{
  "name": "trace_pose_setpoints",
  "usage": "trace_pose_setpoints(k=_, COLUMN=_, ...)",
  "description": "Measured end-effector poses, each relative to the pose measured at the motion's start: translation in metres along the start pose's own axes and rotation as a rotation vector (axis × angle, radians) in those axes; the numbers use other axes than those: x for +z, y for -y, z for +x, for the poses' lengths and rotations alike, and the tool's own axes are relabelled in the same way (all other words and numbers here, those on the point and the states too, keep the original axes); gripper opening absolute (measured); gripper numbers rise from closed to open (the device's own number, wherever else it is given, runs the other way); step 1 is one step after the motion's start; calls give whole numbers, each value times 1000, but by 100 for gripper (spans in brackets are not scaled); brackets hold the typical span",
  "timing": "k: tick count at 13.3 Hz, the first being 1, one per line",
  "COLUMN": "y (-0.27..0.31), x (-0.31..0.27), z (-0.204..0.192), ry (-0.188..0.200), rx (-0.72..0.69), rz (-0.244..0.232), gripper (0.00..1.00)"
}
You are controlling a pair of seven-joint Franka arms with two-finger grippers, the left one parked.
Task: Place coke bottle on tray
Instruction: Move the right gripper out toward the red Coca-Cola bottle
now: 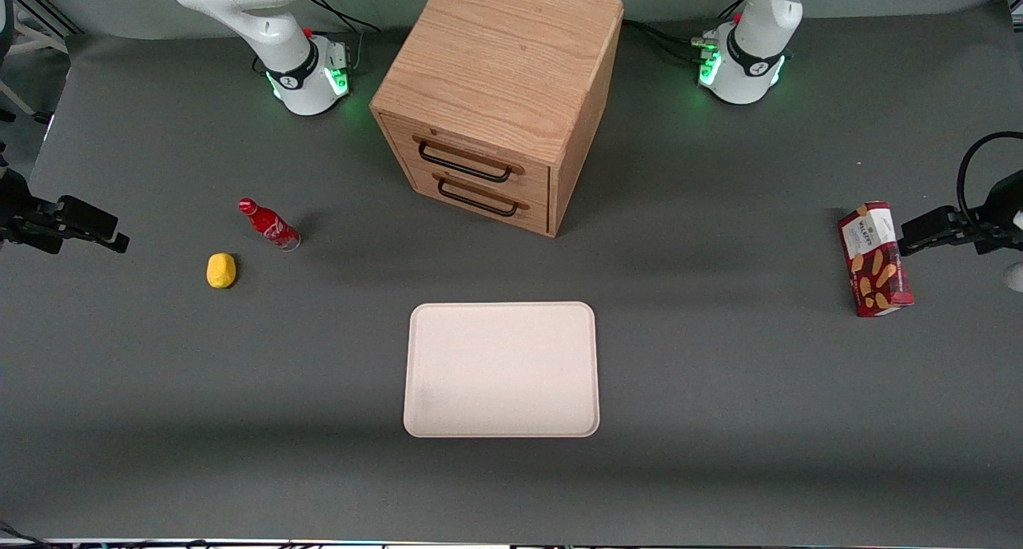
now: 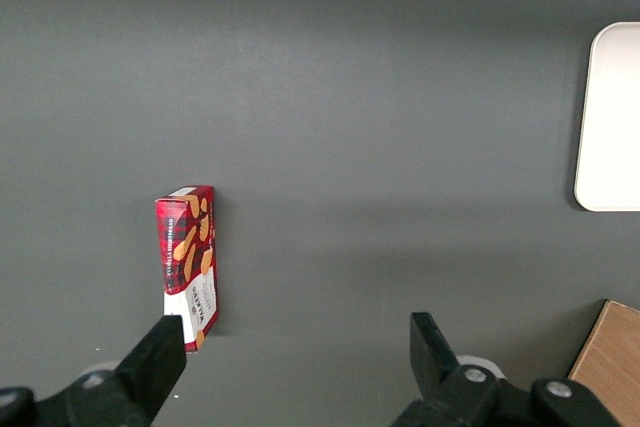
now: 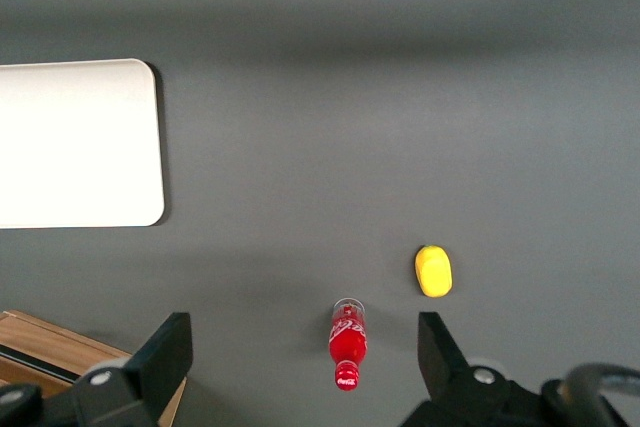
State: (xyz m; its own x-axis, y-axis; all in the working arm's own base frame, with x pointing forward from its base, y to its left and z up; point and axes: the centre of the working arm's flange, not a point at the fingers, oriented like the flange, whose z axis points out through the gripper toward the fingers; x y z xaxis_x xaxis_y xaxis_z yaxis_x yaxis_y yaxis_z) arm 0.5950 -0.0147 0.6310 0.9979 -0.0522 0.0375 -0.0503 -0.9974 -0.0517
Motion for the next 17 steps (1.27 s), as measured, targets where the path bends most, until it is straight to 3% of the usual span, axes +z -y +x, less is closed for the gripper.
trace_pose_setpoints(k=11, y=1, x=0, z=-1, ry=5, rx=-31, rz=0, gripper=100)
trace_pose_setpoints(k=14, y=2, x=-9, z=-17, ry=54, rx=-36, rz=2, gripper=100)
trace_pose_setpoints(k=17, y=0, x=-29, z=-58, ry=90, rx=-37, rz=10, gripper=100)
